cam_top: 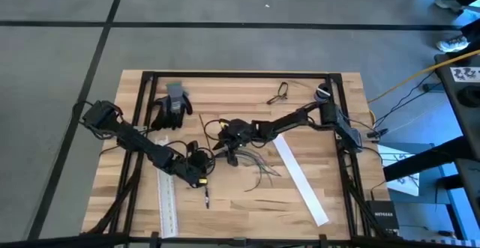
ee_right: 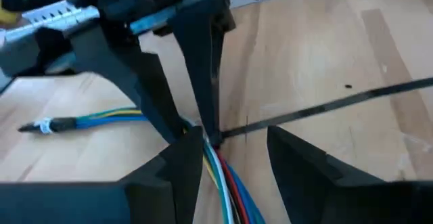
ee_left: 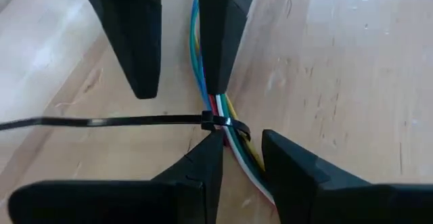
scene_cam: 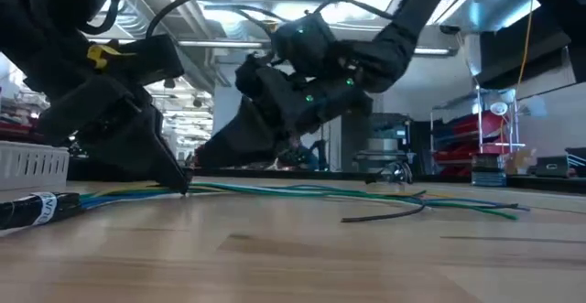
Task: Ziptie cables
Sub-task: Put the black zip tie on the cable wires
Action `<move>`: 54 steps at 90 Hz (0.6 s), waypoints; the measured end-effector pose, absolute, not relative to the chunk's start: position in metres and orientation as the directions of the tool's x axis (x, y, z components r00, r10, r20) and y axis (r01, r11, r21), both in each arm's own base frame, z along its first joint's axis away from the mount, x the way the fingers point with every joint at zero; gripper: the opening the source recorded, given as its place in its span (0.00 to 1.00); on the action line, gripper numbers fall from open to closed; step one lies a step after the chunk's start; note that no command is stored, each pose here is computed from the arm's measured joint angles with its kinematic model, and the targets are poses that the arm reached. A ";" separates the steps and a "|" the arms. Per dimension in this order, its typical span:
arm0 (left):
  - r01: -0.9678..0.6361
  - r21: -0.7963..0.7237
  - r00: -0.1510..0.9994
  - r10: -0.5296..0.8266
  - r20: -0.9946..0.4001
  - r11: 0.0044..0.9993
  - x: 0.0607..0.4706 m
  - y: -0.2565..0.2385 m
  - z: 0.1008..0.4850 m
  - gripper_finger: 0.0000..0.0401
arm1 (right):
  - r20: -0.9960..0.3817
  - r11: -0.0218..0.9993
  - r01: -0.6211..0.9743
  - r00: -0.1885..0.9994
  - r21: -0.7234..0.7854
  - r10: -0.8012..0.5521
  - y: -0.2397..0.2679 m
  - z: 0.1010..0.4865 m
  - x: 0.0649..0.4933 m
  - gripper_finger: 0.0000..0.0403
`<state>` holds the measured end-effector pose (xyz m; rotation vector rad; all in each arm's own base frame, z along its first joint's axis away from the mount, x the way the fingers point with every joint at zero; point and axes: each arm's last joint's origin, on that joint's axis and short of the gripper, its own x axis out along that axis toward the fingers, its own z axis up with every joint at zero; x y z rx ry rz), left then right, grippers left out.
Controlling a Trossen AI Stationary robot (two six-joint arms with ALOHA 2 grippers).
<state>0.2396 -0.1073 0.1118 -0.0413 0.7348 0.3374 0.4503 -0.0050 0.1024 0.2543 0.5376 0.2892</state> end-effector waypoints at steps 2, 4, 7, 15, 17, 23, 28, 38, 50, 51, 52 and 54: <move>-0.316 0.081 0.690 0.288 -0.664 0.945 0.240 -0.107 0.112 0.22 | -0.467 0.927 -0.197 0.818 0.320 0.335 -0.005 0.103 0.451 0.38; -0.316 0.081 0.690 0.287 -0.664 0.945 0.240 -0.107 0.112 0.22 | -0.473 0.922 -0.189 0.813 0.337 0.340 -0.005 0.102 0.450 0.38; -0.316 0.080 0.691 0.287 -0.663 0.945 0.240 -0.107 0.112 0.22 | -0.476 0.919 -0.177 0.811 0.353 0.340 -0.006 0.102 0.450 0.38; -0.316 0.080 0.691 0.287 -0.663 0.945 0.240 -0.107 0.112 0.22 | -0.473 0.907 -0.148 0.814 0.394 0.338 -0.008 0.103 0.451 0.38; -0.316 0.080 0.691 0.287 -0.664 0.945 0.240 -0.107 0.112 0.22 | -0.471 0.904 -0.142 0.815 0.404 0.339 -0.008 0.103 0.451 0.38; -0.316 0.081 0.691 0.287 -0.664 0.945 0.240 -0.107 0.112 0.22 | -0.470 0.897 -0.132 0.814 0.421 0.340 -0.008 0.103 0.451 0.38; -0.316 0.080 0.691 0.287 -0.664 0.945 0.240 -0.107 0.112 0.22 | -0.459 0.896 -0.136 0.820 0.423 0.341 -0.008 0.100 0.452 0.38; -0.316 0.080 0.691 0.287 -0.663 0.945 0.240 -0.107 0.112 0.22 | -0.445 0.892 -0.087 0.842 0.445 0.304 -0.006 0.096 0.456 0.38; -0.317 0.078 0.692 0.287 -0.663 0.945 0.240 -0.107 0.112 0.22 | -0.451 0.876 -0.038 0.846 0.480 0.284 -0.006 0.088 0.459 0.38; -0.317 0.079 0.692 0.287 -0.663 0.945 0.240 -0.107 0.112 0.22 | -0.450 0.872 -0.039 0.845 0.488 0.289 -0.006 0.088 0.459 0.38; -0.317 0.079 0.691 0.287 -0.663 0.945 0.240 -0.107 0.112 0.22 | -0.448 0.868 -0.041 0.844 0.495 0.295 -0.006 0.088 0.459 0.38; -0.316 0.080 0.690 0.288 -0.664 0.945 0.240 -0.107 0.112 0.22 | -0.442 0.865 -0.051 0.844 0.500 0.305 -0.006 0.088 0.459 0.38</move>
